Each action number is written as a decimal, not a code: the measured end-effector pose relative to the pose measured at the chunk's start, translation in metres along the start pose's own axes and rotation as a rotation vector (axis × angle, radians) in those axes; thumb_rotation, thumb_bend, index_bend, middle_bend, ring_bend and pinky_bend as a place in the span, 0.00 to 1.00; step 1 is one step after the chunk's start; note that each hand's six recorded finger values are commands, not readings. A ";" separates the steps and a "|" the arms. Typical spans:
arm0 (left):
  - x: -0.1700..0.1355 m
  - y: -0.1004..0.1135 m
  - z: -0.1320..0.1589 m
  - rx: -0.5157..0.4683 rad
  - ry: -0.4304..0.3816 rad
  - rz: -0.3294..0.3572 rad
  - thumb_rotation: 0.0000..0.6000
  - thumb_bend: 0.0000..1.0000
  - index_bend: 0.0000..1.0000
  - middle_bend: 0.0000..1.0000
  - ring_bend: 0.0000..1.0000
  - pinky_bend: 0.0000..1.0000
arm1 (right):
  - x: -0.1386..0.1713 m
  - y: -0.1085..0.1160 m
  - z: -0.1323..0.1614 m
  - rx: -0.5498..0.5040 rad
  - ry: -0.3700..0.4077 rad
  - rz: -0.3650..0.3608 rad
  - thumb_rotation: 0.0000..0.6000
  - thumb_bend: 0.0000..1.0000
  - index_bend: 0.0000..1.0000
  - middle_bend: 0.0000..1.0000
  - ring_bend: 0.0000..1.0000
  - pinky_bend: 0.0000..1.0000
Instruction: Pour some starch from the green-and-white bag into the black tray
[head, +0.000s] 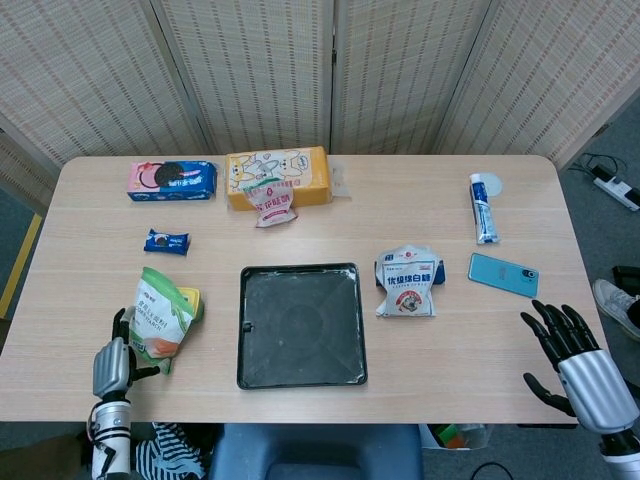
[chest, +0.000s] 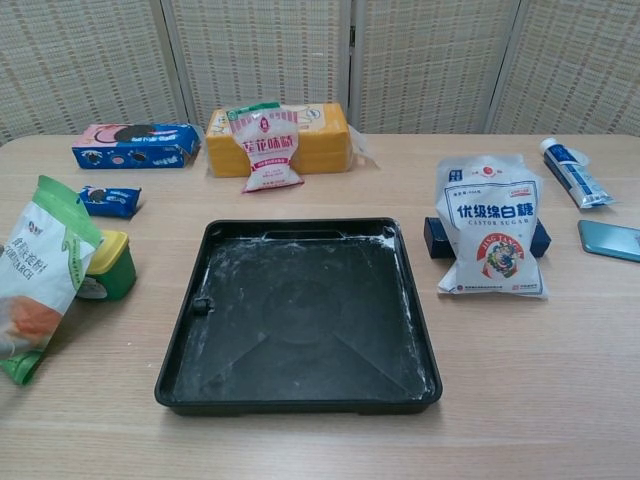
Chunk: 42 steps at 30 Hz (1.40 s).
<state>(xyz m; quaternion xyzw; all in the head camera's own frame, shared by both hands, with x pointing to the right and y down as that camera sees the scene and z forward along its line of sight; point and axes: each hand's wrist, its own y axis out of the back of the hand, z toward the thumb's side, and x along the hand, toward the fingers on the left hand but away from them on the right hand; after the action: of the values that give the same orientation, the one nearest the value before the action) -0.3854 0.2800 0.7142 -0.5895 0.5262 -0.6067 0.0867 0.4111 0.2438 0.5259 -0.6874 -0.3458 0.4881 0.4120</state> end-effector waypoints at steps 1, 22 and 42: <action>0.000 -0.001 0.001 0.003 0.001 0.002 1.00 0.13 0.00 0.00 0.81 0.84 | 0.000 0.000 0.000 0.000 0.000 0.000 1.00 0.31 0.00 0.00 0.00 0.00; 0.017 -0.010 -0.005 -0.036 0.037 -0.043 1.00 0.13 0.00 0.00 0.82 0.84 | -0.003 -0.001 -0.001 0.005 -0.006 -0.004 1.00 0.31 0.00 0.00 0.00 0.00; 0.024 -0.006 -0.020 -0.040 0.053 -0.007 1.00 0.16 0.40 0.50 0.89 0.91 | -0.006 -0.005 0.000 0.009 -0.004 0.006 1.00 0.31 0.00 0.00 0.00 0.00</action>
<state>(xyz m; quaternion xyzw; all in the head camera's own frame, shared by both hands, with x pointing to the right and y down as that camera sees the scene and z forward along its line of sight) -0.4059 0.2760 0.7384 -0.5765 0.5384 -0.6118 0.0588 0.4086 0.2404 0.5329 -0.6857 -0.3421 0.4922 0.4130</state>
